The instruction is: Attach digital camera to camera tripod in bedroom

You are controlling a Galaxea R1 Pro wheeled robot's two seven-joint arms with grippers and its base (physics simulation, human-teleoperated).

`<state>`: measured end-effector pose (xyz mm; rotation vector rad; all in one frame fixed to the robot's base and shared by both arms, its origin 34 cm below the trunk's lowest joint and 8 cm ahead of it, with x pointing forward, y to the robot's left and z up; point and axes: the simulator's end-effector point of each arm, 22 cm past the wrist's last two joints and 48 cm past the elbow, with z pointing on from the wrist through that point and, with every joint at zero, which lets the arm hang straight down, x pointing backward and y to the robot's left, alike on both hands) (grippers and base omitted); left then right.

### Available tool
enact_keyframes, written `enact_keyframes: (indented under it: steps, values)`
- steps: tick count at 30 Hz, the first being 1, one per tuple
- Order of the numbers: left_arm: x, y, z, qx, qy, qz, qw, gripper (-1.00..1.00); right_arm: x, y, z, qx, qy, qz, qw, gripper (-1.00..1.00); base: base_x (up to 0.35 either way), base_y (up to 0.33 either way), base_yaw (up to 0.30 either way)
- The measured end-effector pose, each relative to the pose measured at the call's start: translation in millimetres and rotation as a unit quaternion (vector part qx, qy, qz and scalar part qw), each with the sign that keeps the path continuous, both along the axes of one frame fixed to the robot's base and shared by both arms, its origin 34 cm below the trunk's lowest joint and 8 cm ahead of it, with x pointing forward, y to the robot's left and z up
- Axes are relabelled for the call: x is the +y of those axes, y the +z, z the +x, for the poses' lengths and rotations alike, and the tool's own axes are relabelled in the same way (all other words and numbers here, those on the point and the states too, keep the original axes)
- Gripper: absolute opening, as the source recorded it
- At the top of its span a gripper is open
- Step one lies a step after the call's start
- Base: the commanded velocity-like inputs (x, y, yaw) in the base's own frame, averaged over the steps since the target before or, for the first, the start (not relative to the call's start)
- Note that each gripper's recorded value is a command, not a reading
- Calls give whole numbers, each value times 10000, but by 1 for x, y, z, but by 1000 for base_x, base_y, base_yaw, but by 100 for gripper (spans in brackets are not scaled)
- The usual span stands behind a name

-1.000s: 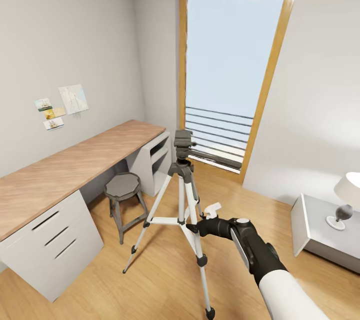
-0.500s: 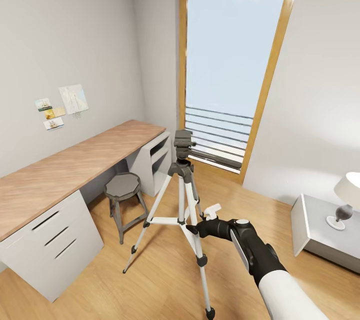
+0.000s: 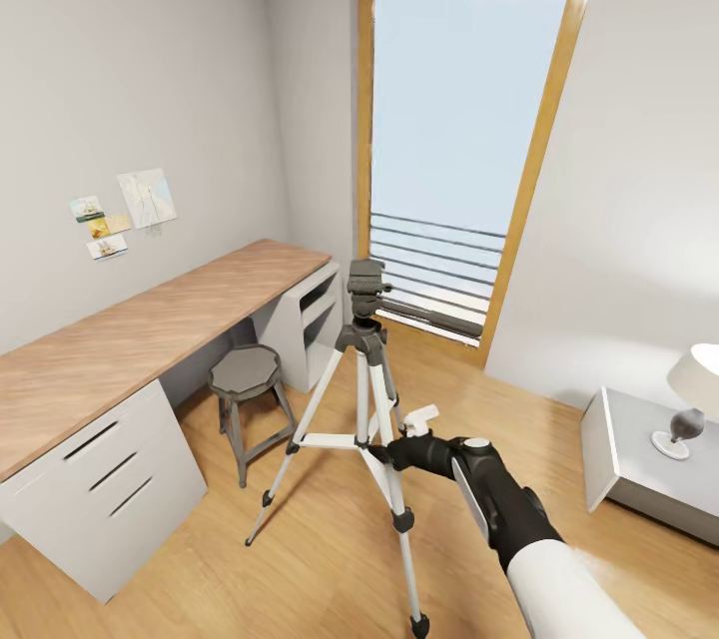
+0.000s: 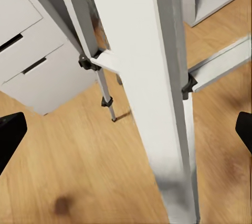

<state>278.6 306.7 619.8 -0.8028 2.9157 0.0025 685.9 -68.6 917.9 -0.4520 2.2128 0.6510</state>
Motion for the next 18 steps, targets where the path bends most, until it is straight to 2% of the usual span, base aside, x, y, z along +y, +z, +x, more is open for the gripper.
enact_keyframes:
  steps: [7, 18]
  values:
    - [0, 0, 0, 1, -7, -1, 10000, -100, 7, 0, 7, -51, -272, -116, 9996, 100, 0, 0, 0]
    - [0, 0, 0, -1, -9, -2, 10000, -100, 8, 3, 10, -109, -322, -142, 9993, 100, 0, 0, 0]
